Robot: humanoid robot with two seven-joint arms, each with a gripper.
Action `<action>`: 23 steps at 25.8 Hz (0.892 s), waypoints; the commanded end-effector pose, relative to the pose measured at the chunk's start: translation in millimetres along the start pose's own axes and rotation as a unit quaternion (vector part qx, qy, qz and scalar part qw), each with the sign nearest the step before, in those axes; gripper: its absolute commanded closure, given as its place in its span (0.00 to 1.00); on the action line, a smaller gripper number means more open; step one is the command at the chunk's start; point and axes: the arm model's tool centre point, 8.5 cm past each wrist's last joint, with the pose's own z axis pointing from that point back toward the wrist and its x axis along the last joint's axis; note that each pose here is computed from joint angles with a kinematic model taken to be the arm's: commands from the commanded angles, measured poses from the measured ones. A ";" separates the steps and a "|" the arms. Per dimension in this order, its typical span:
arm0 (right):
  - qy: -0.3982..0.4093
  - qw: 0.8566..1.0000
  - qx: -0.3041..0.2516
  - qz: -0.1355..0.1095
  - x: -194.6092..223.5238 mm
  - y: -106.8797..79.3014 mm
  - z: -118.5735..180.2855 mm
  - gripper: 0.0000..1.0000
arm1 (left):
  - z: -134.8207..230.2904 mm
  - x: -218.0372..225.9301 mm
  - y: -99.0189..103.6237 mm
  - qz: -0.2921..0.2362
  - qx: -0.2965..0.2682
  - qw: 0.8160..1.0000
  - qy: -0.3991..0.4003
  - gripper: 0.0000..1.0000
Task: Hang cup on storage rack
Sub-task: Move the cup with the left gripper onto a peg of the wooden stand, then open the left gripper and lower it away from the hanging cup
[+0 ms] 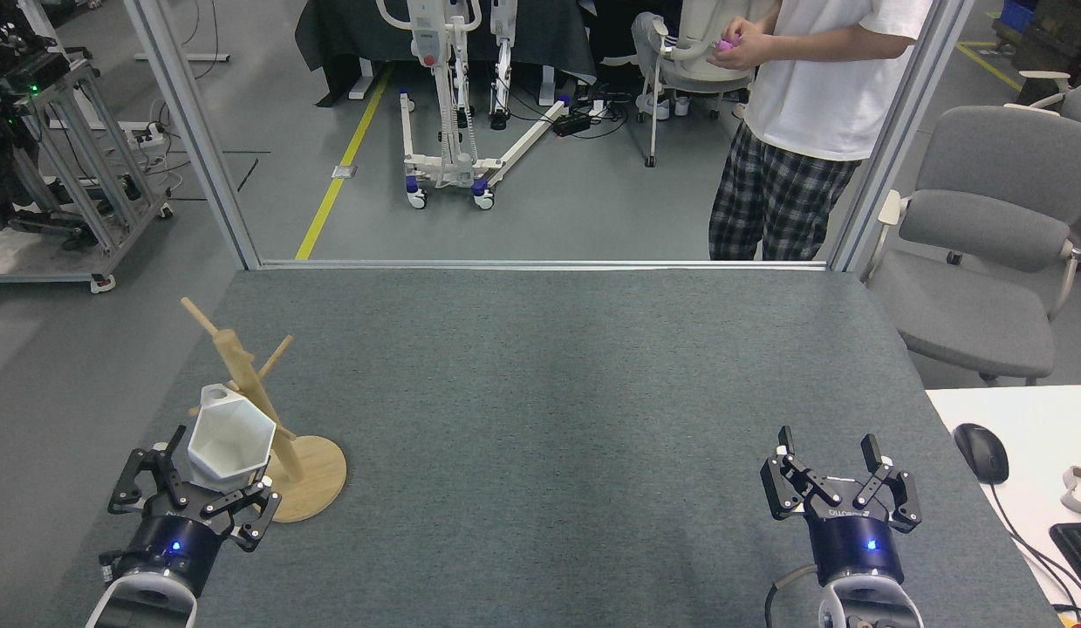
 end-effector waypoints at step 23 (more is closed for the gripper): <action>-0.007 0.999 -0.009 -0.033 25.2 -2.9 -3.1 0.01 | 37.1 20.1 -45.1 0.028 -0.044 0.999 -0.010 0.01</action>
